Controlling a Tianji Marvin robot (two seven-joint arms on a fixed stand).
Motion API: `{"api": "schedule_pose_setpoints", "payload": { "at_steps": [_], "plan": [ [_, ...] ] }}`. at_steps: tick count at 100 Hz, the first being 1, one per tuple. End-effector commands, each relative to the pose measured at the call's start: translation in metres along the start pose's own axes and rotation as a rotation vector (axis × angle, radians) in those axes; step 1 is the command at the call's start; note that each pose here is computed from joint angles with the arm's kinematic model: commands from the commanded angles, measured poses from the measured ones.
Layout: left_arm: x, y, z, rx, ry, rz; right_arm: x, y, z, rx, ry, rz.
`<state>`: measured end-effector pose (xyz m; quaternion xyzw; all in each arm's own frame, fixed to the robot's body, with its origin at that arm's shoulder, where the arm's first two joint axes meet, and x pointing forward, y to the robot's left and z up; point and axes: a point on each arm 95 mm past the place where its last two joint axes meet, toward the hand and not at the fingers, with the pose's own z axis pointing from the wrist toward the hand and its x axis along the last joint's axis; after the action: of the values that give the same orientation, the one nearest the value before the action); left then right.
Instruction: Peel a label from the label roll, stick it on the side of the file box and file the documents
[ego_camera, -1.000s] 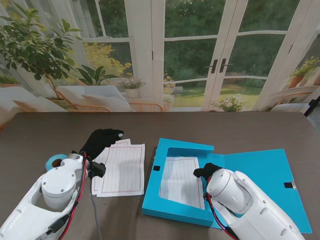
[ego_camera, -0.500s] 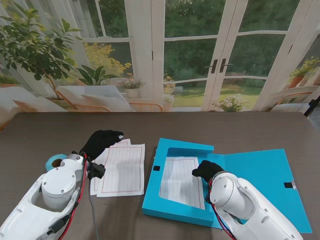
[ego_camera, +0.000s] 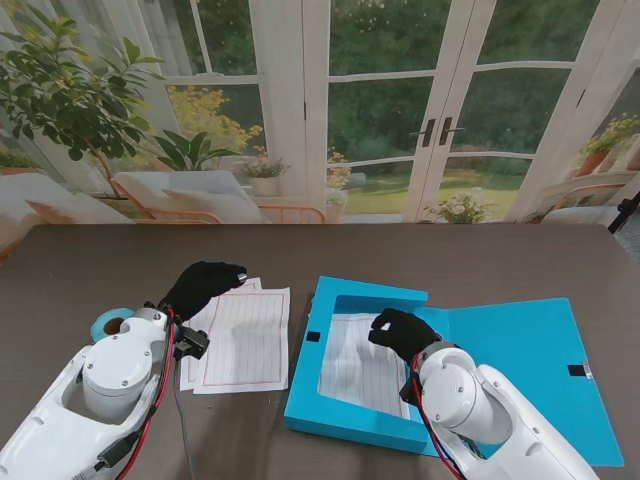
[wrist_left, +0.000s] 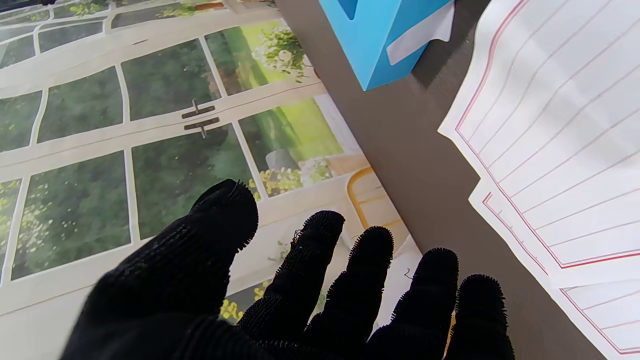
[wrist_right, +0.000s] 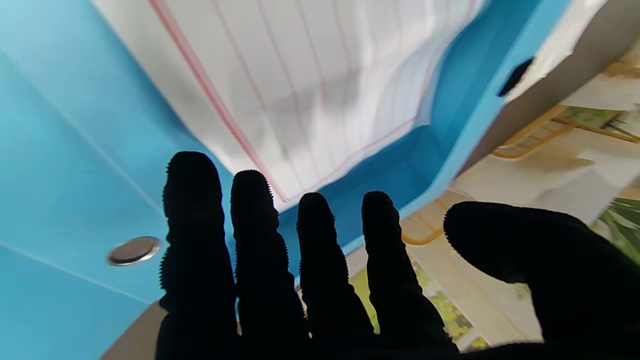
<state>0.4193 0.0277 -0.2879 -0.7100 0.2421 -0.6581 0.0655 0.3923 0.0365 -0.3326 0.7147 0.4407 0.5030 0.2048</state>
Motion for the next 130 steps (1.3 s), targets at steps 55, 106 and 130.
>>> {"api": "schedule_pose_setpoints", "payload": {
  "at_steps": [55, 106, 130],
  "plan": [
    [-0.025, -0.024, -0.005, -0.013, -0.210, 0.194, 0.035, 0.010, 0.001, -0.048, 0.354, 0.055],
    [-0.053, -0.044, -0.005, -0.002, -0.445, 0.295, 0.042, 0.016, -0.002, -0.032, 0.448, 0.093],
    [-0.062, -0.046, -0.005, -0.049, -0.536, 0.288, 0.044, 0.015, -0.004, -0.023, 0.449, 0.111]
  ]
}}
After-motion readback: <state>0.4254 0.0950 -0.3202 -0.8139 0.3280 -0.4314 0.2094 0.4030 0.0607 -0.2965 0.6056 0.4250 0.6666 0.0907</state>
